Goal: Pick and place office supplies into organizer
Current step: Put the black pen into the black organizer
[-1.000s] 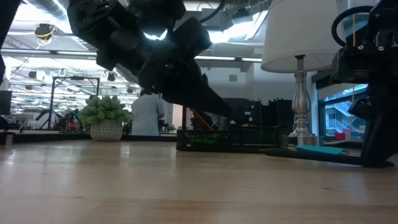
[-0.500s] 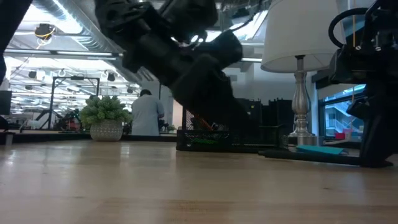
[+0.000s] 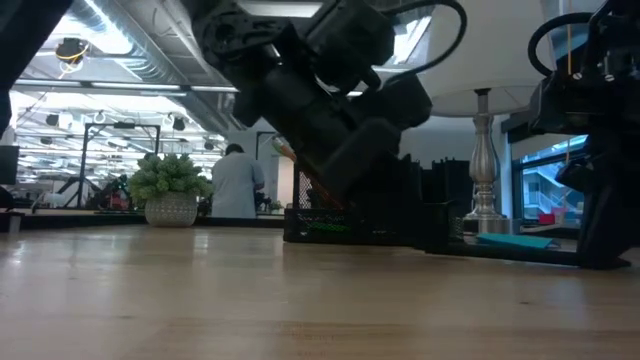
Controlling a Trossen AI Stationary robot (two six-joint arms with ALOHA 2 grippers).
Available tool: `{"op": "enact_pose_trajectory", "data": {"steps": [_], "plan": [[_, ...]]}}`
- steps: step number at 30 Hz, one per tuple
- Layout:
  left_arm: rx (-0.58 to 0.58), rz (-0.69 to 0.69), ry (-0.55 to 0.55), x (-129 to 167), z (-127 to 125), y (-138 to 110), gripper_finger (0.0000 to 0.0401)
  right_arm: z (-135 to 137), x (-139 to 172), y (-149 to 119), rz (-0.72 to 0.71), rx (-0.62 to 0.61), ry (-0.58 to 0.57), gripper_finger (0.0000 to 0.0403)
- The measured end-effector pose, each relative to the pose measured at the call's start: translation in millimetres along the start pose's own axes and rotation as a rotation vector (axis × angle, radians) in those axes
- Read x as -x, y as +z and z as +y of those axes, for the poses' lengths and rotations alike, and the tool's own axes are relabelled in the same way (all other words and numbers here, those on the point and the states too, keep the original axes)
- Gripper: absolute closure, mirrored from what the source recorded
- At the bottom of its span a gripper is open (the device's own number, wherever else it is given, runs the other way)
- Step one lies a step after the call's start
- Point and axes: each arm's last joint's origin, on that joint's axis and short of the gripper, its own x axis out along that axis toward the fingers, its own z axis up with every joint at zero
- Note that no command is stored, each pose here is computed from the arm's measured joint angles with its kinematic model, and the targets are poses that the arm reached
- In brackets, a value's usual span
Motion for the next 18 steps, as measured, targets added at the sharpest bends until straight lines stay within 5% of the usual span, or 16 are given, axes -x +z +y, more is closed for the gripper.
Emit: {"op": "enact_pose_trajectory", "data": {"steps": [18], "plan": [[0.021, 0.047, -0.011, -6.1, 7.6, -1.0, 0.0272, 0.0, -0.1, 0.1, -0.003, 0.016, -0.002, 0.0375]]}}
